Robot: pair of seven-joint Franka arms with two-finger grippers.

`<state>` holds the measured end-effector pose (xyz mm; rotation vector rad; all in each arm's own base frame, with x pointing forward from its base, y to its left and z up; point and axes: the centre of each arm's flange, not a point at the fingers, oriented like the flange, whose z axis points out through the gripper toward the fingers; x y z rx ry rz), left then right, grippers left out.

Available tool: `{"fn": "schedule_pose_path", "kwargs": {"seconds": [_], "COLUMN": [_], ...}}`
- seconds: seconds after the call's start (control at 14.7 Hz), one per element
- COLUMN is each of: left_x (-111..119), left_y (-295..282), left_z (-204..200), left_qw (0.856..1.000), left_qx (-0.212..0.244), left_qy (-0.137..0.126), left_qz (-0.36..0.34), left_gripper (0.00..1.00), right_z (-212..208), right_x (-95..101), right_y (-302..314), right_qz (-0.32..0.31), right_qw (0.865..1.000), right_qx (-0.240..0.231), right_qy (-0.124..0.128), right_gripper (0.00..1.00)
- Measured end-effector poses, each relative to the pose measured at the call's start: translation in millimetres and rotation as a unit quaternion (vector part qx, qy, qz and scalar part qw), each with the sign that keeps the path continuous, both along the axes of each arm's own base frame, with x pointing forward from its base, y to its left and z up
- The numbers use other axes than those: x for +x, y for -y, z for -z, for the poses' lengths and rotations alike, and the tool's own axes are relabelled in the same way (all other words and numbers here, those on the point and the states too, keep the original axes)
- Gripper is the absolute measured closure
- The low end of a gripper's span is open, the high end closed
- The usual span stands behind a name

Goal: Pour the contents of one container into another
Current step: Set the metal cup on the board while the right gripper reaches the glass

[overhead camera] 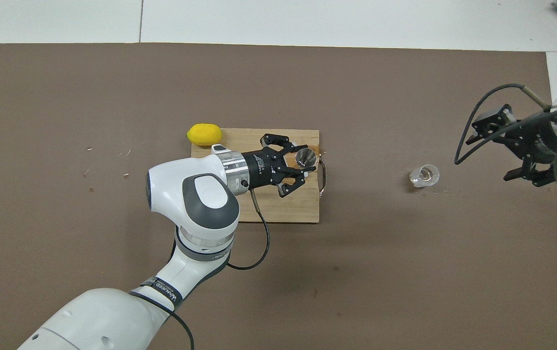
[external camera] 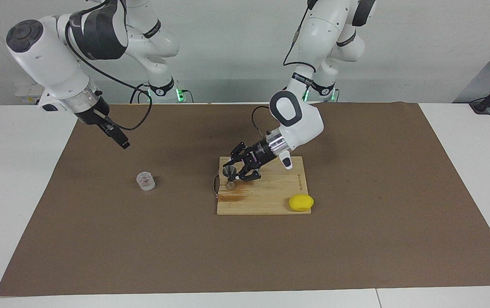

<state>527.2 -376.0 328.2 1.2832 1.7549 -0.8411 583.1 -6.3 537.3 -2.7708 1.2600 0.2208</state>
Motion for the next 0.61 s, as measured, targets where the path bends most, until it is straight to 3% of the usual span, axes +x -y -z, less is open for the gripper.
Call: {"fn": "schedule_pose_path", "kwargs": {"seconds": [0.27,0.61], "left_x": [2.8,12.5], "left_y": [-4.1,-12.1], "left_z": [0.7,-10.4], "left_qw": [1.000,1.000], "left_qx": [0.002,-0.002], "left_qy": [0.001,0.011], "left_qz": [-0.004,-0.011], "left_gripper": [0.00,0.00], "right_z": [48.9,127.5], "right_x": [12.3,36.0], "right_y": [66.2,88.9], "right_qz": [0.088,0.204], "right_qw": [0.994,0.973], "right_qx": [0.050,0.098], "right_qy": [-0.038,-0.045], "right_gripper": [0.00,0.00]}}
